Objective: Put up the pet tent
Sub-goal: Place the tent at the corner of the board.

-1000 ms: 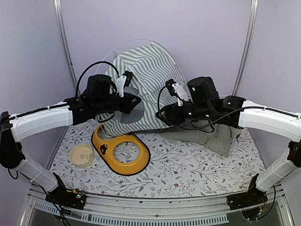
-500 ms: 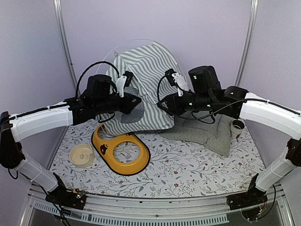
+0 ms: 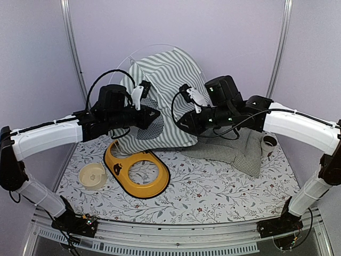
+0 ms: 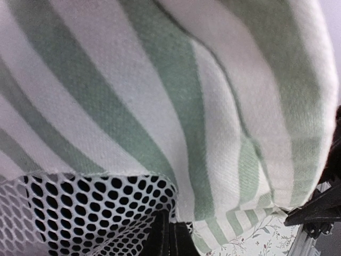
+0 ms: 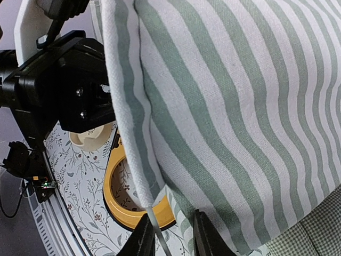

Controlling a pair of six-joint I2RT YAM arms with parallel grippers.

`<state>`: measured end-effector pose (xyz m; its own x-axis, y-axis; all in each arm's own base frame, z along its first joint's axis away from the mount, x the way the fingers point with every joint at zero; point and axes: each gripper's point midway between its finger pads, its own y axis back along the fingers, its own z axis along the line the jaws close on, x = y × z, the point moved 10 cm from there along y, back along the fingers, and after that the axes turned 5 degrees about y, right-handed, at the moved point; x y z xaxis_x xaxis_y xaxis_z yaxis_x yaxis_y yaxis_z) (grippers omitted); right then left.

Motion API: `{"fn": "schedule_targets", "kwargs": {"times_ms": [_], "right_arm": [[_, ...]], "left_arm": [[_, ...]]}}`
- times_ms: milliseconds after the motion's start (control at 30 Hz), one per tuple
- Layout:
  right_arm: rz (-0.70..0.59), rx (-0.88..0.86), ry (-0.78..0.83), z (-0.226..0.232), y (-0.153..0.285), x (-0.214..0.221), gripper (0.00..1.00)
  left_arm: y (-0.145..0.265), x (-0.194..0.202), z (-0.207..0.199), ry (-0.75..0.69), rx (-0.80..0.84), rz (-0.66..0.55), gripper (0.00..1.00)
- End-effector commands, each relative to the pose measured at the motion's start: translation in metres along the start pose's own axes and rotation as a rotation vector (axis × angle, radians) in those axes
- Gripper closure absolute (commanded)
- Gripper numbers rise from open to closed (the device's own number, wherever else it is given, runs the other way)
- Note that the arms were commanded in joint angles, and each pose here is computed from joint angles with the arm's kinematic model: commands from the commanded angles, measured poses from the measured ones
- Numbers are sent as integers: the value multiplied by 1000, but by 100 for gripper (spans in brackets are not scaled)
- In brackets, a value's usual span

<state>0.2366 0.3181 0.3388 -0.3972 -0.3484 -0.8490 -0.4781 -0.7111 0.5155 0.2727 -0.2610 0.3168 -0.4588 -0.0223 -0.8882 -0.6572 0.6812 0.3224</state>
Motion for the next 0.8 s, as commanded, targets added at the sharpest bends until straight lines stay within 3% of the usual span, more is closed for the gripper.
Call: {"fn": "schedule_targets", "kwargs": {"times_ms": [0, 167, 533, 767], "right_arm": [[-33, 9, 7, 2, 6, -13, 73], [-48, 5, 10, 3, 10, -18, 74], [9, 22, 2, 3, 6, -1, 99], [104, 31, -51, -3, -10, 45, 100]], "left_arm": [[3, -5, -3, -11, 16, -38, 100], [4, -5, -3, -13, 14, -38, 100], [7, -11, -3, 9, -1, -60, 100], [22, -34, -5, 84, 31, -128, 100]]}}
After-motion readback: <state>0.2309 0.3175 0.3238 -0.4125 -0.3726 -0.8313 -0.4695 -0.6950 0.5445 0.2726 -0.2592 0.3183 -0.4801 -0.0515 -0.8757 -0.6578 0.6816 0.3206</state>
